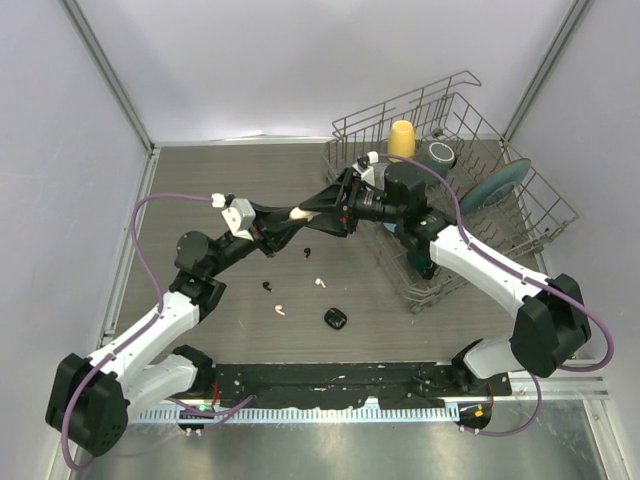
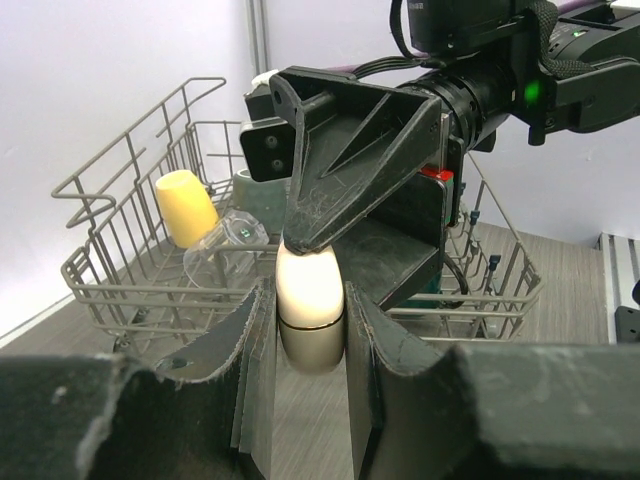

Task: Insert the wireless bluetooth earbuds into the charging case
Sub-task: Pick up the charging case at the center of the board.

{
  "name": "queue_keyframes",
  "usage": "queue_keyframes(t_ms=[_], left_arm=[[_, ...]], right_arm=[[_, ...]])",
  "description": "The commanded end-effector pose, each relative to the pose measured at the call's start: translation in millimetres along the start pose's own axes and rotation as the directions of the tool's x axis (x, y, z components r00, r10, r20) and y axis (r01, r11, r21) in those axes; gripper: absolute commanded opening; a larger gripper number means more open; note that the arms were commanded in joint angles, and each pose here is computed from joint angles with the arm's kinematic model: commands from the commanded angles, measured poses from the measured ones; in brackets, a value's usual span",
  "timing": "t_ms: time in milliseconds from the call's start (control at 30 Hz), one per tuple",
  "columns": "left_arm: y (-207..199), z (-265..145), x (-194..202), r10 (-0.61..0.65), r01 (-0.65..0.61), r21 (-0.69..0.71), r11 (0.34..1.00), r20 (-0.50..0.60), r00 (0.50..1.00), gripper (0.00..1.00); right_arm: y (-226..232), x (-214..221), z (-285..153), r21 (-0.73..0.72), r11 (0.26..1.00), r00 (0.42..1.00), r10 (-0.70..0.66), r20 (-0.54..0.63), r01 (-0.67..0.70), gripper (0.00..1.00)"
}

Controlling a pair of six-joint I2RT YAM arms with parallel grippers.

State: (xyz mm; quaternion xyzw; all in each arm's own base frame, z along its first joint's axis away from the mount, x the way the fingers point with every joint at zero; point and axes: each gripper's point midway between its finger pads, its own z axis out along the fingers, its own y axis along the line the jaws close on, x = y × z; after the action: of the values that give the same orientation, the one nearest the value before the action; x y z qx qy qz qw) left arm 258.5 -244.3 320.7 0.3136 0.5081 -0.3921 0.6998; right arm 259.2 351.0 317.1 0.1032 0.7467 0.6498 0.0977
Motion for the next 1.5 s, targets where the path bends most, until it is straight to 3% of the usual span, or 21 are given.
queue_keyframes(t_ms=[0,233,333,400,467,567,600,667,700,800,867,933,1467], left_arm=[[-3,4,-25,0.020,-0.021,0.009,1.000,0.086,0.996,0.00],[-6,2,-20,-0.001,-0.001,0.021,1.000,0.075,0.997,0.00],[-9,3,-17,-0.016,0.014,0.038,0.999,0.066,0.998,0.00],[-9,3,-15,-0.028,0.026,0.039,0.999,0.062,0.998,0.04],[-8,2,-14,-0.035,0.033,0.030,0.999,0.062,0.997,0.13],[-7,0,-14,-0.036,0.034,0.019,0.999,0.074,0.997,0.29],[-7,-1,-16,-0.035,0.034,0.016,0.999,0.082,0.996,0.42],[-7,-3,-15,-0.033,0.032,0.010,0.999,0.090,0.995,0.50],[-5,-3,-16,-0.029,0.030,-0.002,1.000,0.095,0.995,0.60],[-4,-5,-15,-0.024,0.026,-0.018,1.000,0.102,0.995,0.76],[-3,-6,-15,-0.023,0.025,-0.021,0.999,0.105,0.994,0.80],[-3,-6,-12,-0.024,0.026,-0.022,0.999,0.104,0.994,0.99],[1,-8,-17,-0.098,0.109,-0.038,0.993,0.226,0.969,1.00]], right_arm=[[10,4,0,-0.053,0.998,1.000,-0.021,-0.013,0.020,0.57],[7,4,0,-0.051,0.999,1.000,-0.015,-0.015,0.014,0.52],[9,5,0,-0.057,0.998,1.000,-0.015,-0.016,0.014,0.42],[8,4,0,-0.067,0.998,1.000,-0.018,-0.013,0.017,0.26],[8,5,0,-0.074,0.997,1.000,-0.002,-0.016,0.001,0.14],[9,5,-1,-0.089,0.996,1.000,0.008,-0.013,-0.010,0.07],[10,5,-1,-0.097,0.995,1.000,0.009,-0.012,-0.011,0.06],[9,5,-1,-0.101,0.995,1.000,0.014,-0.010,-0.015,0.05],[11,5,-1,-0.106,0.994,1.000,0.015,-0.013,-0.016,0.04],[10,5,-1,-0.108,0.994,1.000,0.020,-0.015,-0.022,0.04],[11,6,-1,-0.113,0.993,1.000,0.026,-0.017,-0.027,0.03],[13,6,-1,-0.124,0.992,0.999,0.031,-0.018,-0.033,0.03],[14,8,-3,-0.136,0.989,0.998,0.047,-0.034,-0.052,0.03]])
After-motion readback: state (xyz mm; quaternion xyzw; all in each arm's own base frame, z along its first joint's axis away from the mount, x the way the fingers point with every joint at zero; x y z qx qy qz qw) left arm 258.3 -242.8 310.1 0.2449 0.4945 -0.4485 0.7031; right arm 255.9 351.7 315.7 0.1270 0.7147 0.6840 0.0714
